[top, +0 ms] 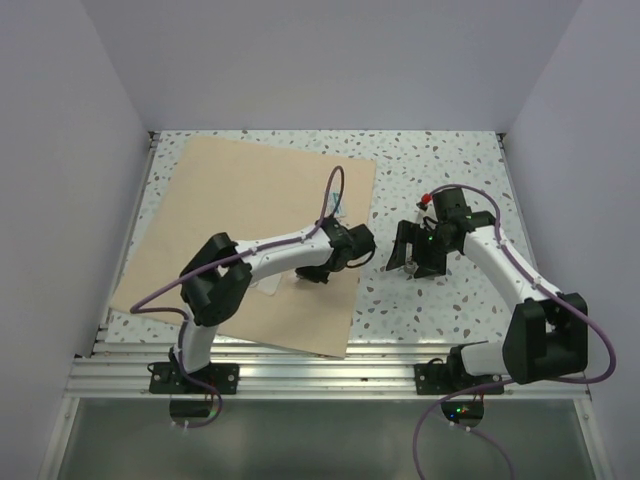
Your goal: Prepare the surgical pack
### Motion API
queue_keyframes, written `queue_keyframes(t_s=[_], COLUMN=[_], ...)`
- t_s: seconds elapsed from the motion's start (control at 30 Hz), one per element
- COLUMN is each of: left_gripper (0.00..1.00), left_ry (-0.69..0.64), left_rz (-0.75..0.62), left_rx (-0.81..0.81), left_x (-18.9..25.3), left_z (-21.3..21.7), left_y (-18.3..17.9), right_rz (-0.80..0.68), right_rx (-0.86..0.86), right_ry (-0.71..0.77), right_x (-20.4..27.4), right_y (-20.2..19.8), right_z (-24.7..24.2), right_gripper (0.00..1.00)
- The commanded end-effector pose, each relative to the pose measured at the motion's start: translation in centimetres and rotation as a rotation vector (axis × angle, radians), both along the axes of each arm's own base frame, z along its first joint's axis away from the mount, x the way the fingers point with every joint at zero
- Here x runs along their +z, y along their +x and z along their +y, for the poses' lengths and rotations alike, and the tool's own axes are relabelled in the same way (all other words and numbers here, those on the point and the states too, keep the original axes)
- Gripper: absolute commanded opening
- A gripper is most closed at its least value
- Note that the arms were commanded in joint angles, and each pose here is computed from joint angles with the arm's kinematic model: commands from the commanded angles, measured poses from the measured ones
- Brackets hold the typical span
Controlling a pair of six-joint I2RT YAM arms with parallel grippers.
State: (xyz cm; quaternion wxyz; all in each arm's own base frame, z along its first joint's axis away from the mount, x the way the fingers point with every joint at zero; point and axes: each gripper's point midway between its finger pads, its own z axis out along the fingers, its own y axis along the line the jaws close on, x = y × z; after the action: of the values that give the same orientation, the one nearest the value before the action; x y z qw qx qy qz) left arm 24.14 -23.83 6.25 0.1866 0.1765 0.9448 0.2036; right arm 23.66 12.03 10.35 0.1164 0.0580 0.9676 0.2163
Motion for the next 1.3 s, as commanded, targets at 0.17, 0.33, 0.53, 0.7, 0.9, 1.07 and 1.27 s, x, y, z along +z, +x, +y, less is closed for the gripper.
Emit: queue_keyframes(t_s=[0.17,0.33,0.53,0.7,0.9,1.07,1.27], left_gripper=[0.00,0.00,0.00,0.00,0.00,0.00,0.00], left_ry=[-0.029,0.060,0.100,0.112,0.078,0.071,0.093], left_rz=[-0.068,-0.065,-0.005,0.021,0.027,0.047,0.068], left_rx=[0.061,0.088,0.108,0.123,0.107,0.091,0.083], left_x=[6.1,5.6,2.7,0.6,0.2,-0.8,-2.1], left_z=[4.3,7.7,8.7,9.1,8.2,6.6,6.6], left_y=[4.7,5.2,3.7,2.9,2.1,1.1,0.1], right_rz=[-0.016,-0.010,-0.002,0.001,0.005,0.010,0.008], right_rx=[0.022,0.022,0.026,0.029,0.028,0.026,0.028], right_ry=[0.030,0.031,0.028,0.030,0.031,0.038,0.036], right_x=[0.5,0.4,0.2,0.1,-0.1,-0.1,-0.1], right_y=[0.7,0.8,0.7,0.8,0.8,0.9,0.9], right_z=[0.5,0.6,0.5,0.6,0.6,0.7,0.7], right_gripper=[0.84,0.85,0.85,0.85,0.86,0.86,0.86])
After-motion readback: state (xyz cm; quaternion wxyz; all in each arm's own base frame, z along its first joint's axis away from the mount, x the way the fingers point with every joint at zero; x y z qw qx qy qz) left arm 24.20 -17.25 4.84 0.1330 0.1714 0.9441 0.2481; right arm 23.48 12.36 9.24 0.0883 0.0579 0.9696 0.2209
